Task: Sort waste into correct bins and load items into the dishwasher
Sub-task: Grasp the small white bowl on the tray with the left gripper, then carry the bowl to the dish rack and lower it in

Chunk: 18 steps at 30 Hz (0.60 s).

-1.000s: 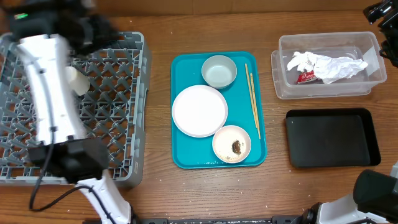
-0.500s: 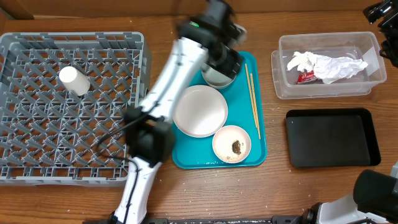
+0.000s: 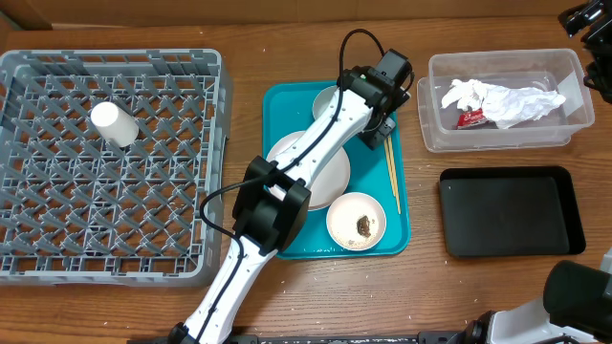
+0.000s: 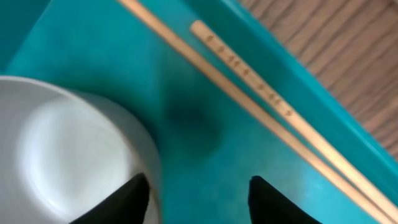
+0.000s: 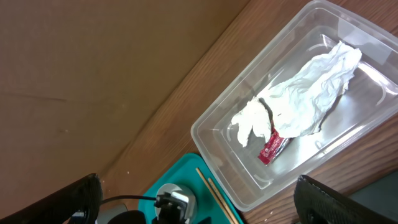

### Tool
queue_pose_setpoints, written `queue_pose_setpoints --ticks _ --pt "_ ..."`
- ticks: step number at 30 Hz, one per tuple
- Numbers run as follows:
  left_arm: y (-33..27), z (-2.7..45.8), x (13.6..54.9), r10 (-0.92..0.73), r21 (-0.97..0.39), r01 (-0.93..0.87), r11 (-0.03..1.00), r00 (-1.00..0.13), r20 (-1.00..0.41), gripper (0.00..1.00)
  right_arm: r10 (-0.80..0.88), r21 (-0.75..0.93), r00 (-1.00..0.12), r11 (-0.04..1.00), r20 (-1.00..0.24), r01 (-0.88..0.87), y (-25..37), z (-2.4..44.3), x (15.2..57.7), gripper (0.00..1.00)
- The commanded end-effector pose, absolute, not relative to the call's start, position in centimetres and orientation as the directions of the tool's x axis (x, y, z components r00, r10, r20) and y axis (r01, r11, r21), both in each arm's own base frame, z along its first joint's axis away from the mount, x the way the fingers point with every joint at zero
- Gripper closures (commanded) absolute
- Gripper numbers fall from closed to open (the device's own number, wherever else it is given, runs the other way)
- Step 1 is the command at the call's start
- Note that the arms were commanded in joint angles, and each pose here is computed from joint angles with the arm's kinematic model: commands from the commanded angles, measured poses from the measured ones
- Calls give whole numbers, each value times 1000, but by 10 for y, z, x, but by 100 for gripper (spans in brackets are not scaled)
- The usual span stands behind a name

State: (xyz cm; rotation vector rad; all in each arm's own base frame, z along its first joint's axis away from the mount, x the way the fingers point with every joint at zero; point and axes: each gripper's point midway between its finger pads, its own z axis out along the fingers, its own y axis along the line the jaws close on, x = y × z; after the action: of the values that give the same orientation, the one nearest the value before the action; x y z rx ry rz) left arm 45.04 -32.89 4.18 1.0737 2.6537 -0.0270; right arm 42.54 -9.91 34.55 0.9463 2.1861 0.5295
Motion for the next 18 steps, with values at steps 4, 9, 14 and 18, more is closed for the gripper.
queue_pose_setpoints --ticks 4,9,14,18 --pt "-306 38 467 631 109 627 772 -733 -255 73 752 602 -482 654 -451 458 -98 358 420 0" --pt "-298 52 471 573 102 569 816 -772 -274 96 752 602 -482 654 -451 458 -98 358 420 0" --pt "-297 136 491 421 50 448 893 -788 -449 96 752 602 -482 654 -451 458 -98 358 420 0" --pt "-273 220 501 231 -58 322 945 -782 -579 96 752 602 -482 654 -451 458 -98 358 420 0"
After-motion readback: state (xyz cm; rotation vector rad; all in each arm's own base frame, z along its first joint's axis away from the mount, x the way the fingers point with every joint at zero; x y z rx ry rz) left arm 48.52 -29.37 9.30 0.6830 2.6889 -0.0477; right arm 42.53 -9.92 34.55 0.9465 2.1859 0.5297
